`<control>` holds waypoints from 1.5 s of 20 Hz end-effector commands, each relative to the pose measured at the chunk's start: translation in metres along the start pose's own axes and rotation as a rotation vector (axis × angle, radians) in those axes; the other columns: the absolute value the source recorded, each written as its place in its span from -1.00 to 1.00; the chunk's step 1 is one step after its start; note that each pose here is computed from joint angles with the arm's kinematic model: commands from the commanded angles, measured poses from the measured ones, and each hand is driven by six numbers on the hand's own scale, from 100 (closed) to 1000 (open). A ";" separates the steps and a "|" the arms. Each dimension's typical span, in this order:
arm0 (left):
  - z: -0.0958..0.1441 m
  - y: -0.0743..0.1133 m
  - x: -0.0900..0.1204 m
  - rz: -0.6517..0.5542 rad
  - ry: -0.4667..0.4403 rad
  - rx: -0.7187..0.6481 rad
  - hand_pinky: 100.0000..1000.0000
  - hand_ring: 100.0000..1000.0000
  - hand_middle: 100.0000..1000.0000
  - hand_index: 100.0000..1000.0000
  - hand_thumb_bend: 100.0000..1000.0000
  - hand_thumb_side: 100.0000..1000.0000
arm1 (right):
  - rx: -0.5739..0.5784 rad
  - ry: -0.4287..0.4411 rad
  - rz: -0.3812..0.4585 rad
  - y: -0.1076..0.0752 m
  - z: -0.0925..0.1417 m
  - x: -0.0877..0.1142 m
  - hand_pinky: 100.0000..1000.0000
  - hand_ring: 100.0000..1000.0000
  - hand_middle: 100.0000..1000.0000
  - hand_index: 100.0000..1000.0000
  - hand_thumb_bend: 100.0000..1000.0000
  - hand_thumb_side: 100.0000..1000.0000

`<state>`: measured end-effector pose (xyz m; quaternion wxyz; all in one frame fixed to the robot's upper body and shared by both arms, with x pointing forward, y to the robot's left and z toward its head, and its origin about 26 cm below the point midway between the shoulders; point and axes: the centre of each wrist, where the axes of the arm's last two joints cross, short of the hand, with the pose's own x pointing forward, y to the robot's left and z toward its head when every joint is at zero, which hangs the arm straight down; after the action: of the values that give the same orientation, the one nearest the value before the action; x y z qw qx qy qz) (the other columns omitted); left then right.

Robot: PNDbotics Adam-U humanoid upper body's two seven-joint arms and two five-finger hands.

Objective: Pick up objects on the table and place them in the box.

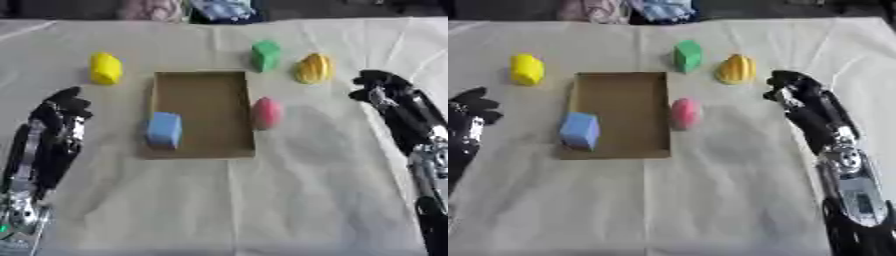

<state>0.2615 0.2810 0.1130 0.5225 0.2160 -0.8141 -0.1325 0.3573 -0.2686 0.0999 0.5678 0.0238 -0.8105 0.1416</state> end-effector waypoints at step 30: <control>-0.110 0.150 0.045 -0.988 -0.060 -0.299 0.49 0.44 0.47 0.73 -1.00 -0.68 | 0.067 -0.036 0.023 0.001 -0.009 0.010 0.59 0.24 0.31 0.49 -1.00 -0.22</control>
<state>0.3114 0.3831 0.2536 0.4026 0.4766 -0.6236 -0.4711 0.3600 -0.2613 0.1033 0.5608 0.0396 -0.8103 0.1651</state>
